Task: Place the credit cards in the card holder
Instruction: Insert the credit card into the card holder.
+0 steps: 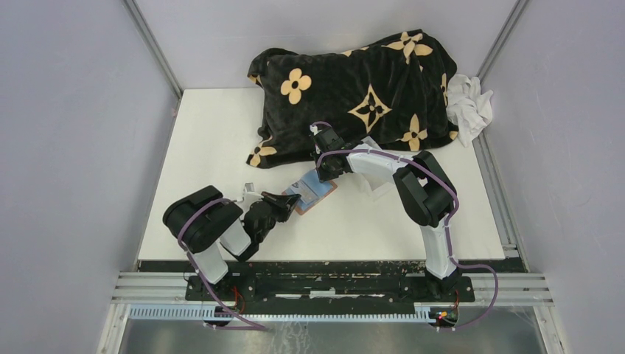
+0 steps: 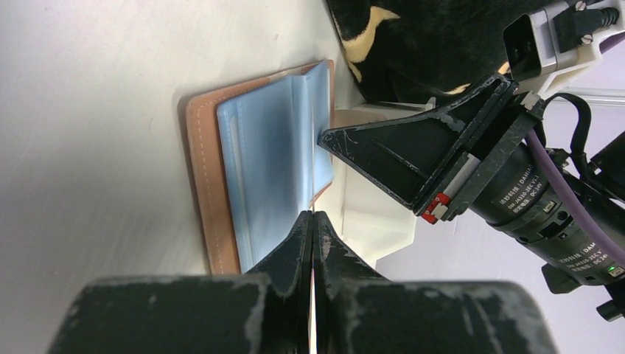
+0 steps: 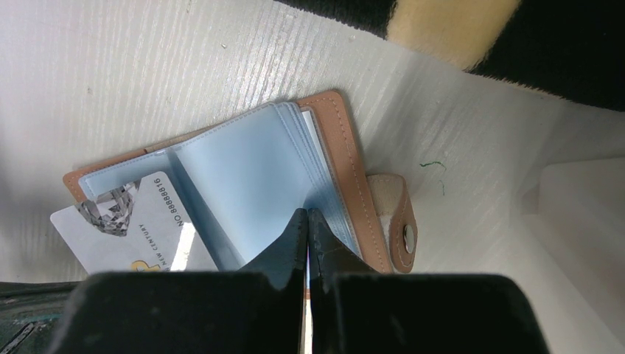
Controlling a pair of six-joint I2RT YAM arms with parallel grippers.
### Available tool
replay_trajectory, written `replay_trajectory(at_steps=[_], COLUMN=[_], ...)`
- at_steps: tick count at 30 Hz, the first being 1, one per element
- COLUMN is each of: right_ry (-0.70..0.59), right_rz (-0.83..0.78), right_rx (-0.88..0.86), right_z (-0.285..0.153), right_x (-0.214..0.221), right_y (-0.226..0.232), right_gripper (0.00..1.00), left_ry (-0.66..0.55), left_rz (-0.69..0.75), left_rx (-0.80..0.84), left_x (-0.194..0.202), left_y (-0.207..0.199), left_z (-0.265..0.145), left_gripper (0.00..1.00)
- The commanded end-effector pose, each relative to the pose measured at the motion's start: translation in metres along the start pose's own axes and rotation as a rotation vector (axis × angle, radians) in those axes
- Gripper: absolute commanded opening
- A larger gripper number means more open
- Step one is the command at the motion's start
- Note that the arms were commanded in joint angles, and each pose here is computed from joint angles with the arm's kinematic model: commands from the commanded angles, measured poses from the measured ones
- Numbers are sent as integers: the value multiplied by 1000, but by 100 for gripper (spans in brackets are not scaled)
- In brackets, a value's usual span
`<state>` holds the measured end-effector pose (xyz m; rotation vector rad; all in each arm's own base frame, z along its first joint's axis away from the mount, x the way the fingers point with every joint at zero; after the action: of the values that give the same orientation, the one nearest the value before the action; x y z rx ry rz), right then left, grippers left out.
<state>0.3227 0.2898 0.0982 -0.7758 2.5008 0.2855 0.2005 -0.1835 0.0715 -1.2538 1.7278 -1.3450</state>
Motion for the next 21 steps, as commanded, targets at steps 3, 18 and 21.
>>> replay_trajectory(at_steps=[3,18,21], right_ry=[62,65,66], right_rz=[4,6,6], right_rx=[32,30,32], right_z=[13,14,14], right_x=[16,18,18], right_y=[-6,-6,-6], right_gripper=[1,1,1], left_ry=[-6,-7,0], left_rz=[20,15,15], left_rx=[49,58,62], left_x=[3,5,6], left_y=[-9,-4,-5], left_z=[0,6,6], left_gripper=[3,3,3])
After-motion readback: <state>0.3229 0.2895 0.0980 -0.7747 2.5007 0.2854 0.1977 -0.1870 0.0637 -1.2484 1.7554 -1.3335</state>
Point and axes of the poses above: each gripper's point midway between its finger pads, its own z axis out along the fingers, its own y axis along the line the jaws close on, x = y × z, the point moved 9 cm from there along -z, back along the fingers, and after that the axes turned 15 degrees about -z, right-handed, at the moved point
